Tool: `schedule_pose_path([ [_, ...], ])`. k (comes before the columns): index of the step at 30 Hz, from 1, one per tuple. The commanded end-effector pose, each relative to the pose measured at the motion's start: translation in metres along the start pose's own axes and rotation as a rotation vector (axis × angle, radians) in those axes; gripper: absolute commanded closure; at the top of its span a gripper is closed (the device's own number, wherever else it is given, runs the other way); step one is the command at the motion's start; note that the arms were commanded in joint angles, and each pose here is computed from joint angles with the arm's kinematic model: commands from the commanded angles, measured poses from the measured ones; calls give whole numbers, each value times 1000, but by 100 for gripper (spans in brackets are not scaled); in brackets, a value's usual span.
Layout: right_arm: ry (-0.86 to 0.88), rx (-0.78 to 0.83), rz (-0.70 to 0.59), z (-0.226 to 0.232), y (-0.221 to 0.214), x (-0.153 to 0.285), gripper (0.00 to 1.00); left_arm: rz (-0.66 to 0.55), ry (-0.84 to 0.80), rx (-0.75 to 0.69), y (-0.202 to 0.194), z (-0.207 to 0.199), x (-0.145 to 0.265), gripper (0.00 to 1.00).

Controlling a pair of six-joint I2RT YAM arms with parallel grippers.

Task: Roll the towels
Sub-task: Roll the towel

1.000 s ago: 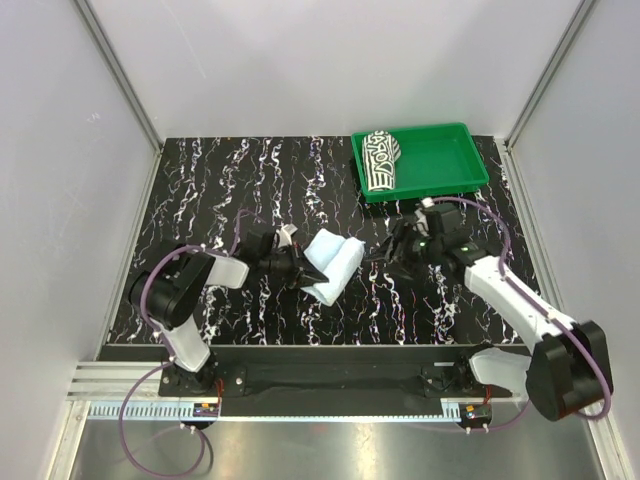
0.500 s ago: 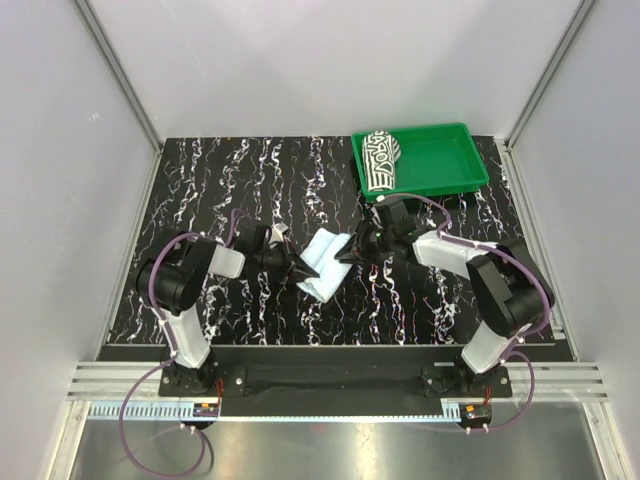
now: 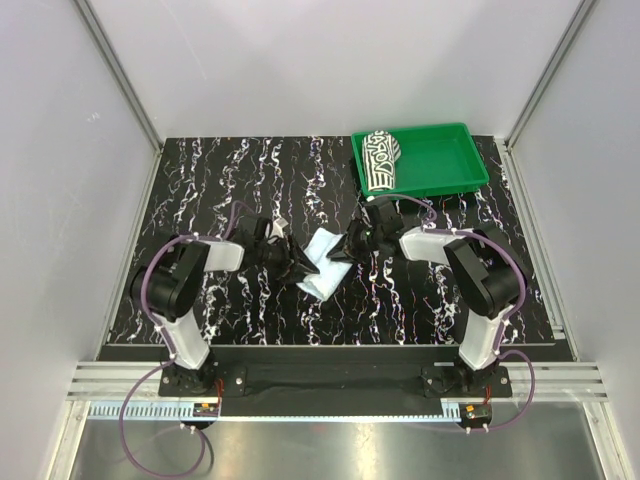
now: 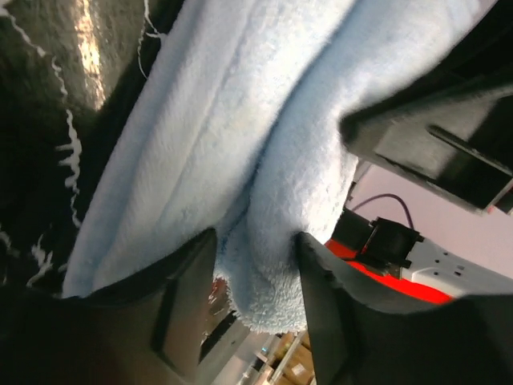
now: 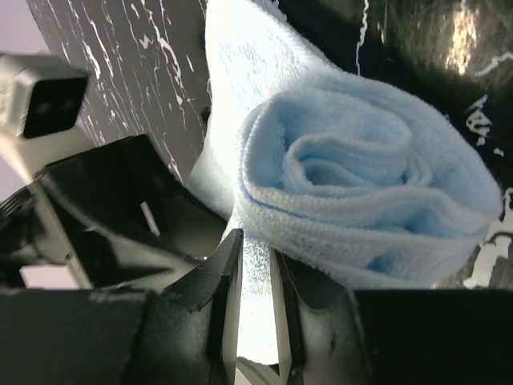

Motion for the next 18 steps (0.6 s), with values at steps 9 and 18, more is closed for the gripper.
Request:
schedule_pose_path([
  [9,-90,51,-26,-13,6,-9,74,-408,550,-464,31,-38,81,1],
  [18,-138,63,-6,-15,6,-9,73,-547,791,-994,-27,-97,61,1],
])
Point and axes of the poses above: each gripper's point midway between its finger pads, its own x axis back along the fingers, its own z axis along the line the jaws close on, y = z × x, the point moved 3 cm from there along x, back along the fingers, and after that the axes turned 5 degrees about -x, right-handed, at the moved point
